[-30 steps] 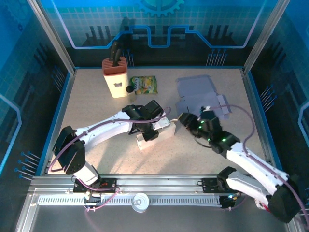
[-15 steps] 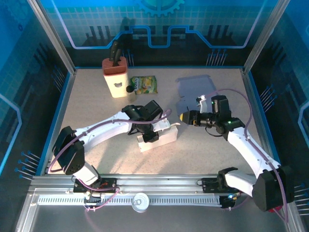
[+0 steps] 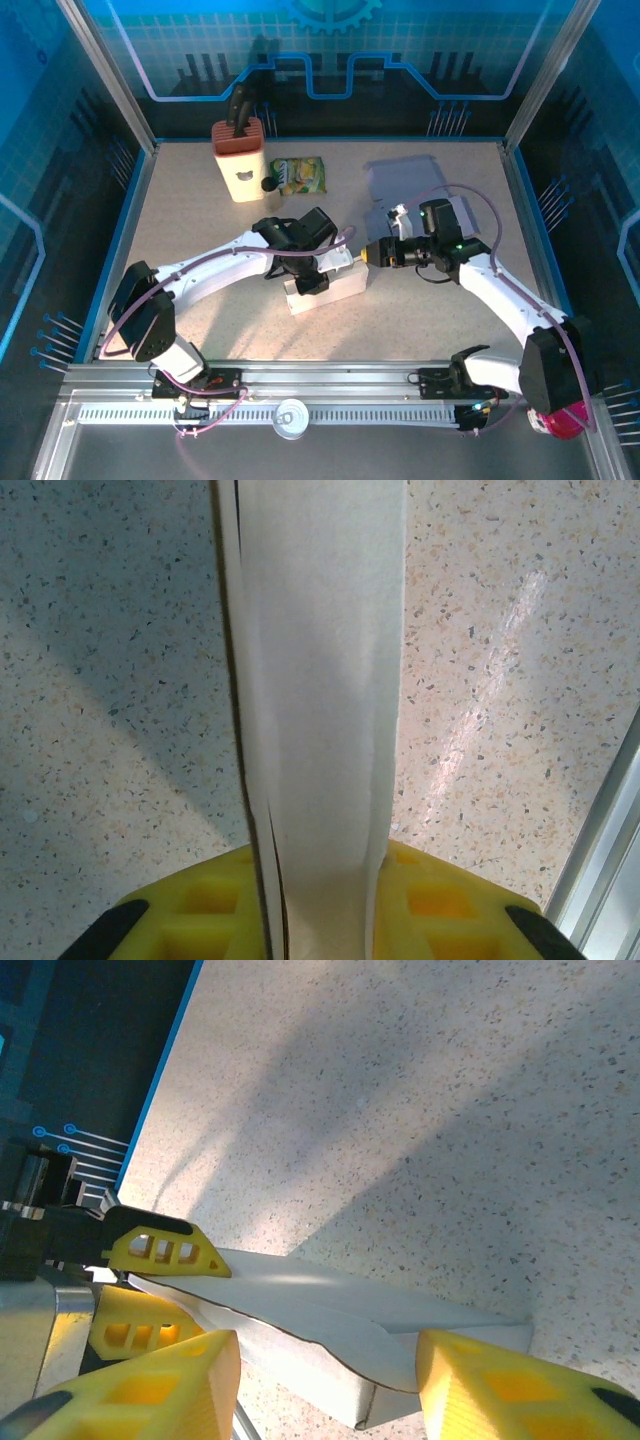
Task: Fold the paper box
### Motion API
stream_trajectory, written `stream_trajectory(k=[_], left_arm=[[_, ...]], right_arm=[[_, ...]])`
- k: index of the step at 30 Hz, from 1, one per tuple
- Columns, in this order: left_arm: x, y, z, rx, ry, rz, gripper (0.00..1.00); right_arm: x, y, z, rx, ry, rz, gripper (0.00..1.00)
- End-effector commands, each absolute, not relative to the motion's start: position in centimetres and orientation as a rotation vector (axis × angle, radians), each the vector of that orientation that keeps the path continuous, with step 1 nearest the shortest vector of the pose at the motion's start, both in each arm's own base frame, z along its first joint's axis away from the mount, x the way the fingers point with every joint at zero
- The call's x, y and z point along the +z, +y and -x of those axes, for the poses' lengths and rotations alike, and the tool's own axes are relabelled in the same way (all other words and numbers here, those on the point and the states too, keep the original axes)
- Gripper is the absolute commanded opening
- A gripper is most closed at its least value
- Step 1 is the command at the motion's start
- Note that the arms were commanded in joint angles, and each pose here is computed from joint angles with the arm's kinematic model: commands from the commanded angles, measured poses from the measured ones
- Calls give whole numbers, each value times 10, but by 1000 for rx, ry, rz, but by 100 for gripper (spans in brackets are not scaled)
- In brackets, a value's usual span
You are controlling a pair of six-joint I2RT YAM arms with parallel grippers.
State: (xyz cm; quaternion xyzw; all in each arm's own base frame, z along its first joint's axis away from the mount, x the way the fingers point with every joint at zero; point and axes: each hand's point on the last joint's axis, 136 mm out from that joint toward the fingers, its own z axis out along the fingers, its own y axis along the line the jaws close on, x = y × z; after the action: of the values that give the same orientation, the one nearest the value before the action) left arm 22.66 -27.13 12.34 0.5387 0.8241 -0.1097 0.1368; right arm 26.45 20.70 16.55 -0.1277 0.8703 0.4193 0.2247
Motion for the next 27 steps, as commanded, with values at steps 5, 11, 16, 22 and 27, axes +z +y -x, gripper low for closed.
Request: stream_trajectory(k=[5, 11, 16, 22, 27], left_arm=[[115, -267, -216, -350, 2421, -1598, 17], [113, -267, -217, -340, 2427, -1599, 17], [114, -267, -218, -337, 2424, -1597, 17], [113, -267, -218, -334, 2424, -1598, 17], [113, -266, -219, -327, 2426, -1598, 17]], right_arm=[[171, 217, -258, 1160, 2389, 418, 43], [174, 211, -256, 1106, 2383, 398, 38], [169, 208, -256, 1032, 2416, 416, 29], [164, 207, -256, 965, 2439, 438, 28], [162, 207, -257, 921, 2443, 442, 28]])
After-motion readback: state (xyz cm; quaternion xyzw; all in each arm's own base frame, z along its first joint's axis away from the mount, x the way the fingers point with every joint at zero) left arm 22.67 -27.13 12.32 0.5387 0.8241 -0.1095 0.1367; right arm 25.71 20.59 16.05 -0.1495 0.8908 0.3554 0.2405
